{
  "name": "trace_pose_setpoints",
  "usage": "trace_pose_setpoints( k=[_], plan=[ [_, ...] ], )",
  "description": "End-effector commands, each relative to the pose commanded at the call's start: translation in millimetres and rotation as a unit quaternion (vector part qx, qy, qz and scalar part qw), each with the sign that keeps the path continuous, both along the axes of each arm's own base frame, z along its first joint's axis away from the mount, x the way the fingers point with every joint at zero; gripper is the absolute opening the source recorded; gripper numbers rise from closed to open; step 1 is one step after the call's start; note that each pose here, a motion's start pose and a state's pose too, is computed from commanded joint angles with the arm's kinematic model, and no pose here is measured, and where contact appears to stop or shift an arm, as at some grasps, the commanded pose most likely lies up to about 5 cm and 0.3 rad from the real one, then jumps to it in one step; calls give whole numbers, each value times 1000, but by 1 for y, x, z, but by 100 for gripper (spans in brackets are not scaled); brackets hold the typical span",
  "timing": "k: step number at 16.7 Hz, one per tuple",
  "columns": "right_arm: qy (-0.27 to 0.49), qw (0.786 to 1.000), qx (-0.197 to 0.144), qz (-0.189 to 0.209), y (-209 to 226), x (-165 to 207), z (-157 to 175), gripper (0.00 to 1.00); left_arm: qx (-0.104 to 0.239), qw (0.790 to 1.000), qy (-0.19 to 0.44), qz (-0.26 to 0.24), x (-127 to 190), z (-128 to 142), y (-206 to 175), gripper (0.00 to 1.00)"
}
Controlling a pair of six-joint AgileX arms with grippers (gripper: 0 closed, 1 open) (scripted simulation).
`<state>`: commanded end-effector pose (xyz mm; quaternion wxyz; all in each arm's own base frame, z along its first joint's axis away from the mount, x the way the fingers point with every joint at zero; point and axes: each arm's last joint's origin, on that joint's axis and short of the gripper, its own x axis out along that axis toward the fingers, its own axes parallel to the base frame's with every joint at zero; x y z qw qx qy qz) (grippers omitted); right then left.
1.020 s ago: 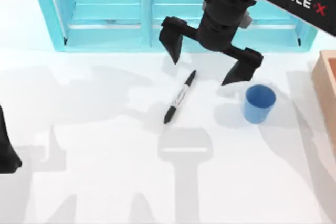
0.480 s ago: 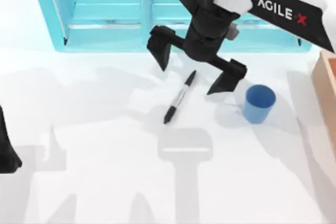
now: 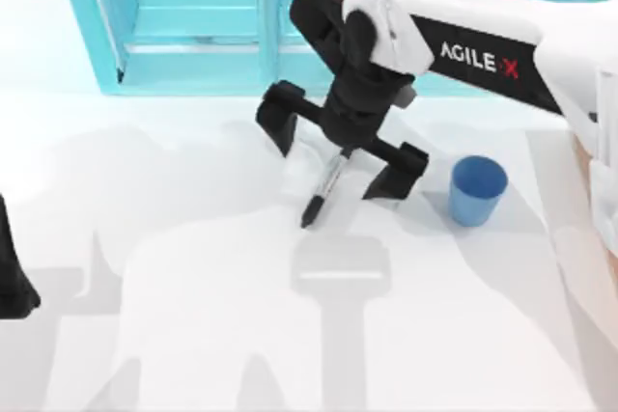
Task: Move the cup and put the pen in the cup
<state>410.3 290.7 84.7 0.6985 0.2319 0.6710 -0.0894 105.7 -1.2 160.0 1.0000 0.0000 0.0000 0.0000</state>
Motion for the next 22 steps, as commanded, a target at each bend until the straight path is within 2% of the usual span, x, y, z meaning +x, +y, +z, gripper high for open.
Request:
trace_pose_setpoints(
  k=[4, 17, 22],
  plan=[
    [0, 1000, 0, 0, 0, 0, -1, 100, 0, 1000, 0, 0, 0, 0, 0, 100],
    [0, 1000, 0, 0, 0, 0, -1, 2, 0, 1000, 0, 0, 0, 0, 0, 100],
    [0, 1000, 0, 0, 0, 0, -1, 0, 0, 1000, 0, 0, 0, 0, 0, 100]
  ],
)
